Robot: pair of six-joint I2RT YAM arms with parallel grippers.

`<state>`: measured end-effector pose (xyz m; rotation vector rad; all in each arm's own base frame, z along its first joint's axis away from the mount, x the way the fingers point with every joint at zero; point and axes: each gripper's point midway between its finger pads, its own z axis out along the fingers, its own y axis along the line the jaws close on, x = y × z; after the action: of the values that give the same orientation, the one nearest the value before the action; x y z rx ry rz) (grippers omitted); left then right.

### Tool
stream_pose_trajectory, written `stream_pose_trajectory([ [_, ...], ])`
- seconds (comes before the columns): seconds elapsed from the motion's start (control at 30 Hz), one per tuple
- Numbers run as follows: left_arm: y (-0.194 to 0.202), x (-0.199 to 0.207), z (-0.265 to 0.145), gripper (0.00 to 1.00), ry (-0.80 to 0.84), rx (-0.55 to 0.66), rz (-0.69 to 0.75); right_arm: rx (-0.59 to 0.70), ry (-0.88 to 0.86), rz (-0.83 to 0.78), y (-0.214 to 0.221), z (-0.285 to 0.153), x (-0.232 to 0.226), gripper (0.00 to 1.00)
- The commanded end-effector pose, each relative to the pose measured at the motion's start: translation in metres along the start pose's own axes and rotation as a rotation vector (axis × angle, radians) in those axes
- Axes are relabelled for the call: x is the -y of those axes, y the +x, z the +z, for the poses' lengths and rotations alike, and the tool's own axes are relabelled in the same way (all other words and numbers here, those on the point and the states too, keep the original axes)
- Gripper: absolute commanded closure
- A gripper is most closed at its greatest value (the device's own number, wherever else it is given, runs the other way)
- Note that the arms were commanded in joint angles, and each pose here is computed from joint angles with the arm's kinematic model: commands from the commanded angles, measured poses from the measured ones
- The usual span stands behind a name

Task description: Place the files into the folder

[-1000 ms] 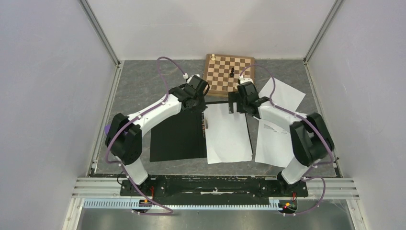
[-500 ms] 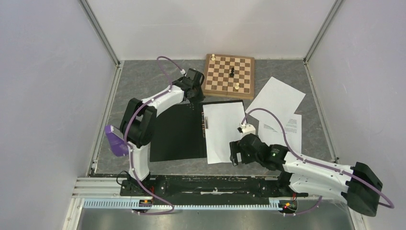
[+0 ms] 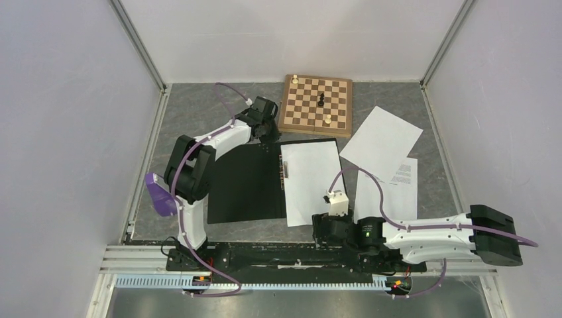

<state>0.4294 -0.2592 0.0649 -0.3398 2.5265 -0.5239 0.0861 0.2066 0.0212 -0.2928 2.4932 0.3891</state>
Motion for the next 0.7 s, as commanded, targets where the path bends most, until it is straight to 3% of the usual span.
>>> stream_pose_trajectory([
  [0.0, -0.019, 0.015, -0.032, 0.84, 0.074, 0.058, -0.039, 0.103, 0.108, 0.083, -0.011, 0.011, 0.017, 0.15],
  [0.23, -0.024, 0.009, -0.051, 0.84, 0.073, 0.077, -0.044, 0.130, 0.201, 0.064, -0.009, 0.023, 0.030, 0.20],
  [0.67, -0.024, -0.001, -0.058, 0.84, 0.066, 0.075, -0.055, 0.194, 0.249, -0.014, -0.029, 0.028, 0.015, 0.18],
])
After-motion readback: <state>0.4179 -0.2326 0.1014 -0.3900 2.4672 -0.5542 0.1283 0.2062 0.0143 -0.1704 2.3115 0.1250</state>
